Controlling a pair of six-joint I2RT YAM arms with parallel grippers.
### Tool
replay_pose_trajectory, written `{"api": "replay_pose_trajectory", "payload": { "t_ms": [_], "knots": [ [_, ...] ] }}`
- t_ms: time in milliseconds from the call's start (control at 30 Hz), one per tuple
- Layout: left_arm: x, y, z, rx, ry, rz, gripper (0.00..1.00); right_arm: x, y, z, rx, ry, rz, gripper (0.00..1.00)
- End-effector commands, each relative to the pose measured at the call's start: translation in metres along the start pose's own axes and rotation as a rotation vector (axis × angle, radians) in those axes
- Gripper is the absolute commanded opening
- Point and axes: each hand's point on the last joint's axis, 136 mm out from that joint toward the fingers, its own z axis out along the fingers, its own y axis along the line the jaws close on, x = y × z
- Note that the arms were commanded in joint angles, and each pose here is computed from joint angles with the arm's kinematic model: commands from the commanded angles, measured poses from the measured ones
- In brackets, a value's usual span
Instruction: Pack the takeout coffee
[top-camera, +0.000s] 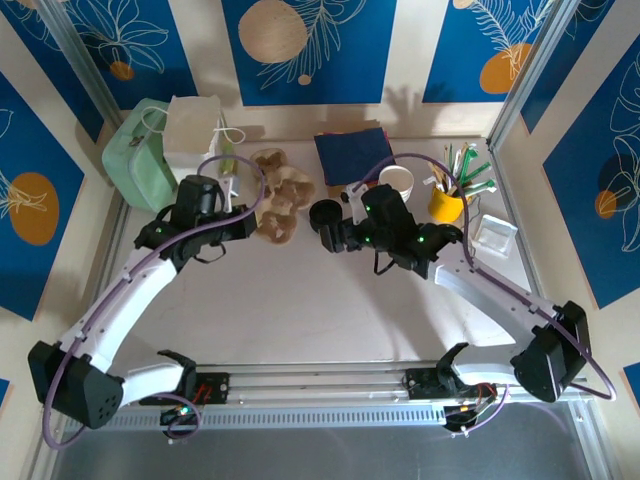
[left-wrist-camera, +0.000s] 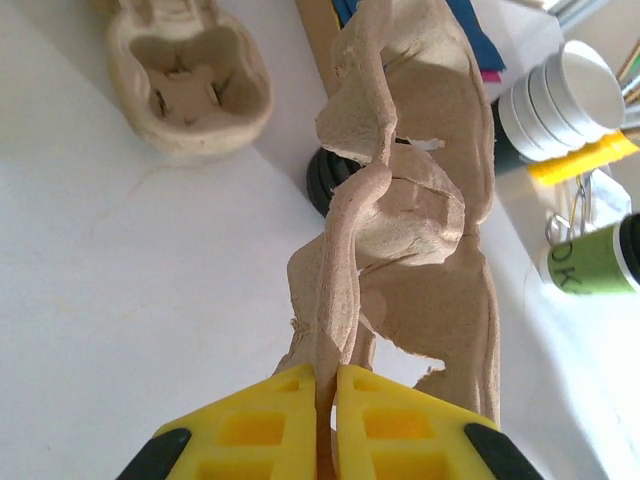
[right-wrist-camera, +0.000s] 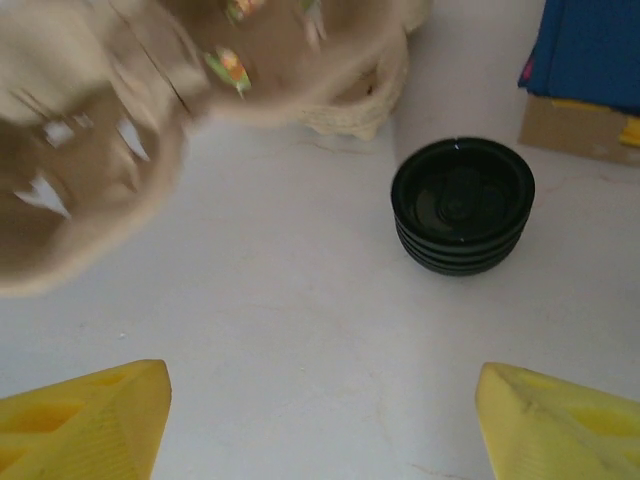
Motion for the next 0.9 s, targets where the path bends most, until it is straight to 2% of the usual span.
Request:
{"api": "replay_pose_trajectory", "payload": {
  "t_ms": [0, 167, 400, 633, 867],
  "knots": [
    [0.024, -0.003, -0.007, 0.061, 0.06, 0.048, 0.11, 0.011, 0.014, -0.014, 0.008, 0.118, -0.057, 0.8],
    [0.04, -0.009, -0.013, 0.126, 0.067, 0.049, 0.11, 0.0, 0.038, -0.017, 0.036, 0.175, -0.11, 0.8],
    [0.053, -0.014, -0.021, 0.176, 0.078, 0.063, 0.11, -0.003, 0.064, -0.002, 0.101, 0.266, -0.198, 0.78],
    [0.056, -0.018, -0.028, 0.198, 0.074, 0.085, 0.11, -0.004, 0.083, 0.018, 0.05, 0.307, -0.231, 0.76],
    [0.058, -0.021, -0.03, 0.221, 0.074, 0.09, 0.11, -0.006, 0.086, 0.035, 0.053, 0.327, -0.279, 0.72]
  ]
}}
